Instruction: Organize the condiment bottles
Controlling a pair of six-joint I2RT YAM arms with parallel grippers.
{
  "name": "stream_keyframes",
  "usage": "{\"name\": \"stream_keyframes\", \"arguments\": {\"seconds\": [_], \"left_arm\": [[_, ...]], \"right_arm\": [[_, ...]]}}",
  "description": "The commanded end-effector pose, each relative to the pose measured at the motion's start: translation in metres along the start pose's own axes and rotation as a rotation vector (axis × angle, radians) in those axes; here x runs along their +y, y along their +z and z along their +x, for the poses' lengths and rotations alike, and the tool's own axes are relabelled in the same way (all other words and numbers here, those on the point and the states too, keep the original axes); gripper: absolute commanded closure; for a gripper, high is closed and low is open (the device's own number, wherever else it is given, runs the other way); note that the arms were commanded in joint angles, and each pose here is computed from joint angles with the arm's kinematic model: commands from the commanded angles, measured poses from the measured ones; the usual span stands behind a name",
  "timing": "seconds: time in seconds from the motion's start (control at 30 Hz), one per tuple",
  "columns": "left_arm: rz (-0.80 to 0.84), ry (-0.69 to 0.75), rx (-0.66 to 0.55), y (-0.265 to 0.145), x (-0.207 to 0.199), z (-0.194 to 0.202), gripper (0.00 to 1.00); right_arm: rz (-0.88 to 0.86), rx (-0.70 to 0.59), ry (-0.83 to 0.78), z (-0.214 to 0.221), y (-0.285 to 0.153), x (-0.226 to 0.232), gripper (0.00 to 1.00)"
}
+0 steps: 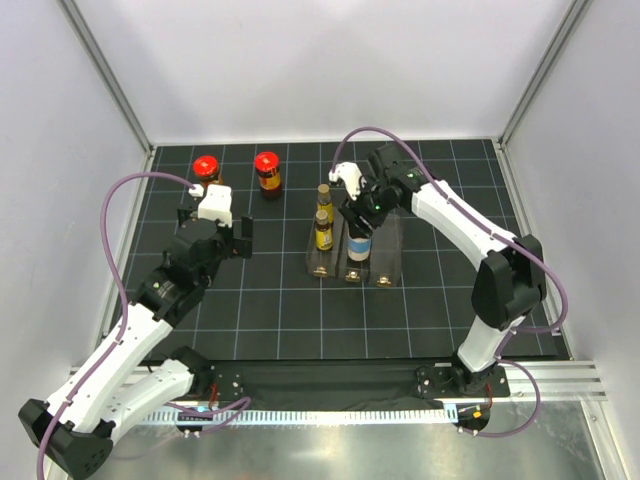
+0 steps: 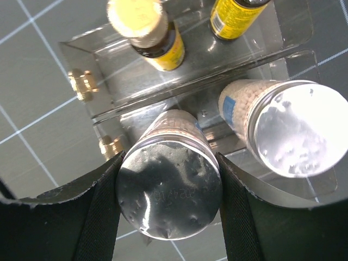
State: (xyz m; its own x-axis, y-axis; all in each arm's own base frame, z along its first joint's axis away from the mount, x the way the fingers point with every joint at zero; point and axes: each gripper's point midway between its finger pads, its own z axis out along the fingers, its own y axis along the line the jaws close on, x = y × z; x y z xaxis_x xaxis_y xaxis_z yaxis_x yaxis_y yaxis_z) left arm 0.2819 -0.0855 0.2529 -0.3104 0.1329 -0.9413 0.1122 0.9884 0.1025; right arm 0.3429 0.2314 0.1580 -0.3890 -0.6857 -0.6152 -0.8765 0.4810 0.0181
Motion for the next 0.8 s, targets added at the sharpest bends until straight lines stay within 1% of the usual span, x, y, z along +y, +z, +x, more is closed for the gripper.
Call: {"name": "stream_keyframes", "arguments": {"seconds": [0.0,0.07,0.17,0.23,0.27,0.37,0.4,0.43,0.47,0.57,0.63,0.77], "left_arm": [[-0.024,-0.015,-0.039,0.002,0.004,-0.010,0.00],[-0.021,-0.015,-0.041,0.002,0.003,-0.010,0.00],[-0.023,-0.014,-0.038,0.002,0.003,-0.009,0.00],[-0.023,-0.013,-0.037,0.003,0.003,-0.009,0.00],[-0.021,-0.013,-0.038,0.002,0.003,-0.009,0.00],[-0.023,-0.014,-0.038,0.003,0.003,-0.009,0.00],[-0.023,-0.012,-0.034,0.003,0.003,-0.008,0.00],[-0.023,-0.013,-0.037,0.003,0.003,-0.009,0.00],[-0.023,-0.013,-0.035,0.003,0.003,-0.009,0.00],[-0.023,-0.011,-0.031,0.004,0.003,-0.008,0.00],[-0.025,-0.011,-0.031,0.004,0.003,-0.008,0.00],[-0.026,-0.011,-0.031,0.004,0.003,-0.008,0.00]], "right_arm": [[0.066,-0.064,-0.042,-0.025,-0.002,-0.016,0.92],[0.060,-0.053,-0.036,-0.022,0.004,-0.017,0.90],[0.057,-0.047,-0.034,-0.019,0.007,-0.017,0.82],[0.054,-0.041,-0.030,-0.017,0.009,-0.017,0.76],[0.051,-0.038,-0.031,-0.015,0.011,-0.016,0.68],[0.051,-0.037,-0.032,-0.013,0.011,-0.015,0.57],[0.052,-0.033,-0.033,-0.011,0.012,-0.015,0.50],[0.055,-0.034,-0.034,-0.011,0.011,-0.015,0.47],[0.054,-0.032,-0.031,-0.009,0.012,-0.014,0.40],[0.056,-0.036,-0.034,-0.008,0.010,-0.013,0.32],[0.055,-0.039,-0.035,-0.009,0.008,-0.012,0.30],[0.055,-0.055,-0.039,-0.011,0.001,-0.009,0.20]]}}
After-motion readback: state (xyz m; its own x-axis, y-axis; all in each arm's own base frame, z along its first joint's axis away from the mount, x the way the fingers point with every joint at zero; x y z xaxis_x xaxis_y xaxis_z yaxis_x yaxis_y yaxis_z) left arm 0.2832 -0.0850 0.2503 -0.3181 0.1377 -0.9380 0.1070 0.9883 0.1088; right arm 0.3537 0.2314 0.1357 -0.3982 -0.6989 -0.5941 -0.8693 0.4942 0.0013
